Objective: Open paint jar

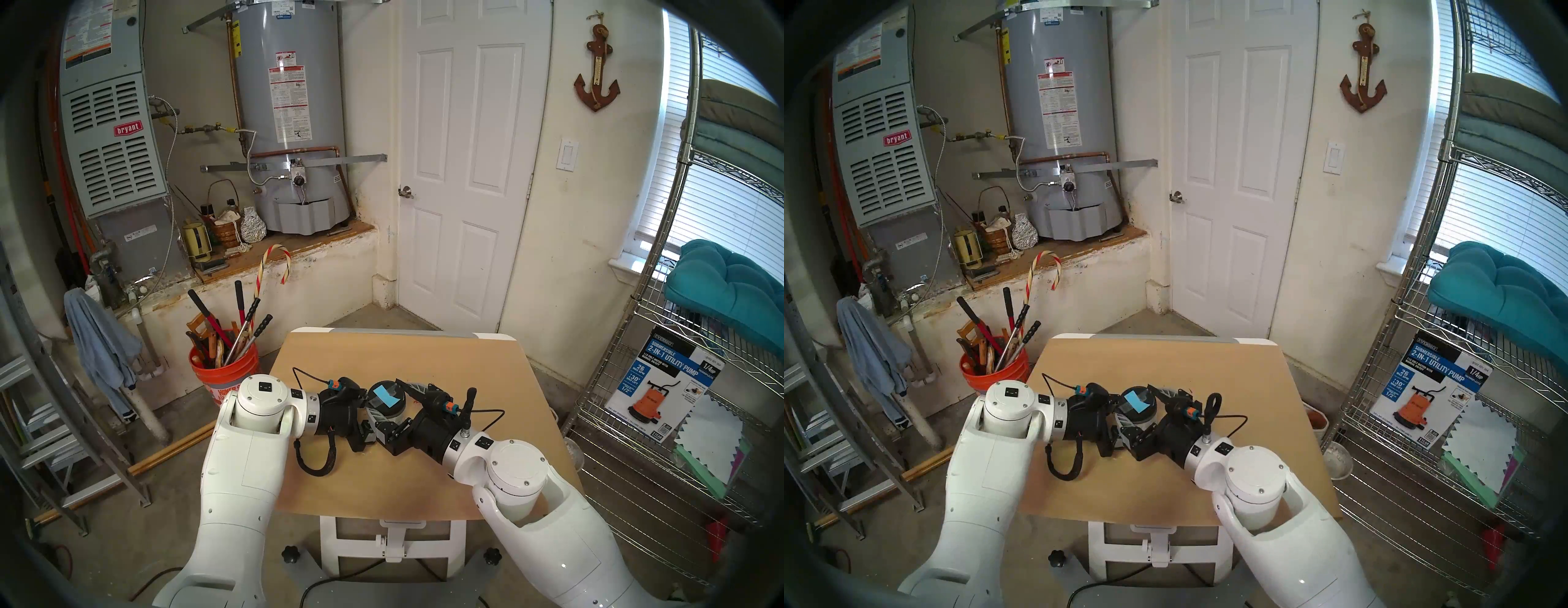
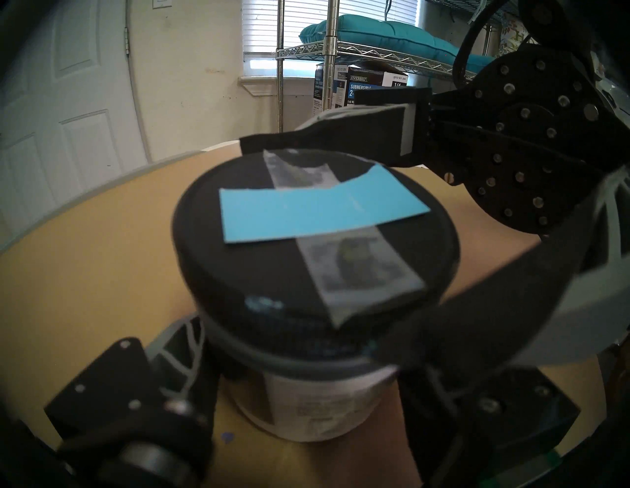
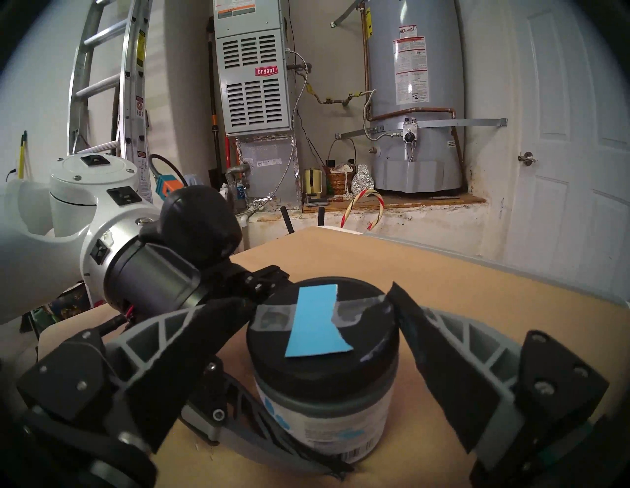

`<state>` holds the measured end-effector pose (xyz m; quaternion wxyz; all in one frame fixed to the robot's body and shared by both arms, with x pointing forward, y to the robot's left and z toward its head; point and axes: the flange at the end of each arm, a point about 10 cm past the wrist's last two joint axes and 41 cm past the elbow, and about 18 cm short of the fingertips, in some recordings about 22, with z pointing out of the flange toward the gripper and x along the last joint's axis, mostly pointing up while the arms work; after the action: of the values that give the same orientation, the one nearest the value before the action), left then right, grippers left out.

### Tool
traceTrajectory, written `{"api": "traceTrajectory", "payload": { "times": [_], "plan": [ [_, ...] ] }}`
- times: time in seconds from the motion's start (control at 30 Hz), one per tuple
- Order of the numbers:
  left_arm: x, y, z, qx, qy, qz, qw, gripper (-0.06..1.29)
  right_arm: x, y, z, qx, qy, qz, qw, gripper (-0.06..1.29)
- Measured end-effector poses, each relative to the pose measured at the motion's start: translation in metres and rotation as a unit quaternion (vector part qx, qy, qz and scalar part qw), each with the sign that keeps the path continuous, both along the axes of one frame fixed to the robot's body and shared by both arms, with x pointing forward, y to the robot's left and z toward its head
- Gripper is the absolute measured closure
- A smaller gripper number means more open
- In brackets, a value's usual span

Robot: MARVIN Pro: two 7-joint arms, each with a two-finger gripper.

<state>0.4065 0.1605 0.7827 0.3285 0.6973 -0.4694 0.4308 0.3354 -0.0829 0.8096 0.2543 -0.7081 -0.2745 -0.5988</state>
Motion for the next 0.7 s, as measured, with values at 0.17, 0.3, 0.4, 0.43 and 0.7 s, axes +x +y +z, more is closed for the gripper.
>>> {"api": "traceTrajectory", "payload": {
  "times": [0.17, 0.3, 0.4, 0.43, 0.7],
  "plan": [
    [0.0000, -0.0001, 0.0001, 0.000, 0.000, 0.000, 1.0000, 0.46, 0.0015, 0.0016, -0.0038, -0.007, -0.002, -0.001, 1.0000, 0.01],
    [-0.0001, -0.0001, 0.0002, 0.001, 0.000, 0.000, 1.0000, 0.46, 0.0022, 0.0030, -0.0073, -0.013, -0.003, -0.004, 0.9999, 0.01],
    [-0.0001, -0.0002, 0.0003, 0.001, 0.001, 0.000, 1.0000, 0.46, 0.0029, 0.0037, -0.0085, -0.017, -0.006, -0.006, 0.9998, 0.01],
    [-0.0002, -0.0002, 0.0003, 0.001, 0.001, 0.000, 1.0000, 0.46, 0.0031, 0.0037, -0.0086, -0.017, -0.007, -0.006, 0.9998, 0.01],
    [-0.0005, 0.0000, 0.0004, 0.001, 0.002, 0.000, 1.0000, 0.46, 0.0046, 0.0026, -0.0081, -0.016, -0.011, -0.005, 0.9998, 0.29]
  ]
}}
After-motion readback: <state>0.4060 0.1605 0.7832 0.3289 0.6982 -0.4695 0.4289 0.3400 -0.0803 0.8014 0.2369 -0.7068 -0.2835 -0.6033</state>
